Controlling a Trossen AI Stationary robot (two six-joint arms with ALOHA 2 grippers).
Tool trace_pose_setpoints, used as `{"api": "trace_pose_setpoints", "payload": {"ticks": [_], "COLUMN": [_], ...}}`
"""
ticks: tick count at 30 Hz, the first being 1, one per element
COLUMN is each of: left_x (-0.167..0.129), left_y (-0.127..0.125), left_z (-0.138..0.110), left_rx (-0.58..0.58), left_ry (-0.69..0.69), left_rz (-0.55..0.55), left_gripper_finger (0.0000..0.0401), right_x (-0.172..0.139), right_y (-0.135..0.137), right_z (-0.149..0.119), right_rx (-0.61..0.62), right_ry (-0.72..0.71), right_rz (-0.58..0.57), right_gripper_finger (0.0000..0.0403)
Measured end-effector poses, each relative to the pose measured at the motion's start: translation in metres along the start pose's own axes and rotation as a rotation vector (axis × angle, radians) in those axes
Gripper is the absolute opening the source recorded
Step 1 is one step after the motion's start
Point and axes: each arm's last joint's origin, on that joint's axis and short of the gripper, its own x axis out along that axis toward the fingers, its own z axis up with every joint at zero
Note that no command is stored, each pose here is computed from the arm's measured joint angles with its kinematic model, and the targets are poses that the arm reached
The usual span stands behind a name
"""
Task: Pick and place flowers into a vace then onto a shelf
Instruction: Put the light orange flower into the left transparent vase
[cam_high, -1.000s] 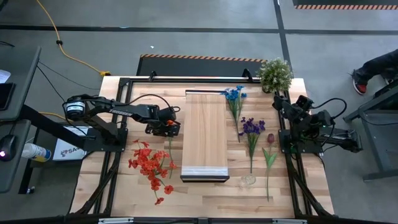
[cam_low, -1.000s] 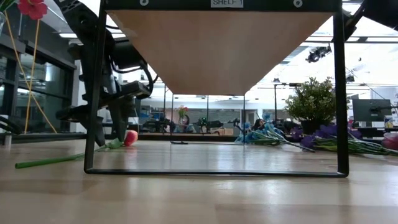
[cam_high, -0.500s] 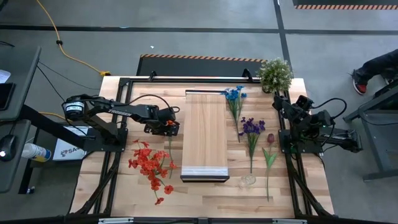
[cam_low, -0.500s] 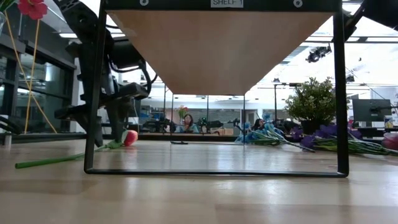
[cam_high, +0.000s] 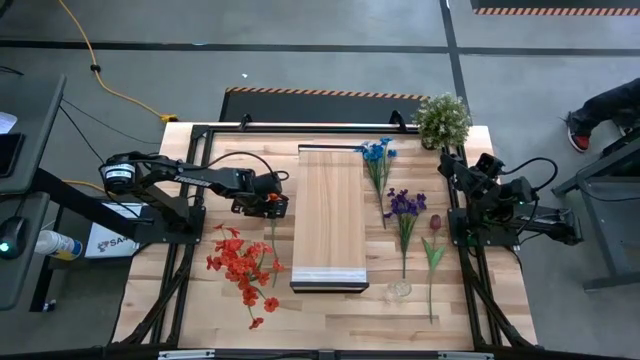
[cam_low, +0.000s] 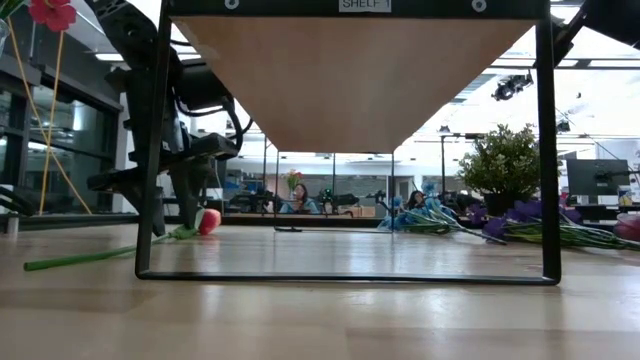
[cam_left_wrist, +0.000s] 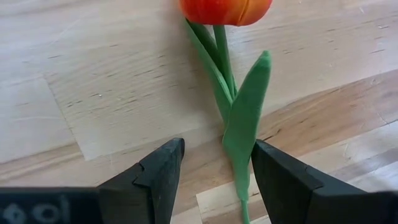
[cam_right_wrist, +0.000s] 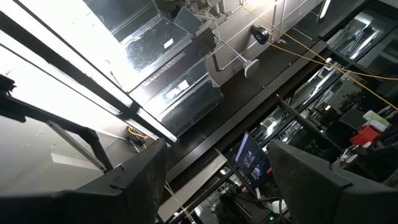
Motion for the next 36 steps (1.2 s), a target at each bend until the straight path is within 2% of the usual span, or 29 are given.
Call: {"api": "trace_pose_setpoints", "payload": {"ticks": [19, 36], "left_x": [0.0, -0.0005], "left_y": [-0.0012, 0.0013], "left_z": [-0.0004, -0.001], "left_rx": [0.002, 0.004], "left_ry": [0.034, 0.018], "left_rz": [-0.026, 0.02], "left_gripper_finger": [0.0232, 0.0232], "right_x": [0.0, -0.0001], "right_y": [-0.0004, -0.001], "right_z": [0.0004, 0.0009], "right_rx": [0.0, -0.007], "right_ry": [-0.013, -0.031], "right_rz": [-0.014, -0.034], "right_gripper_finger": [0.0268, 0.0266]}}
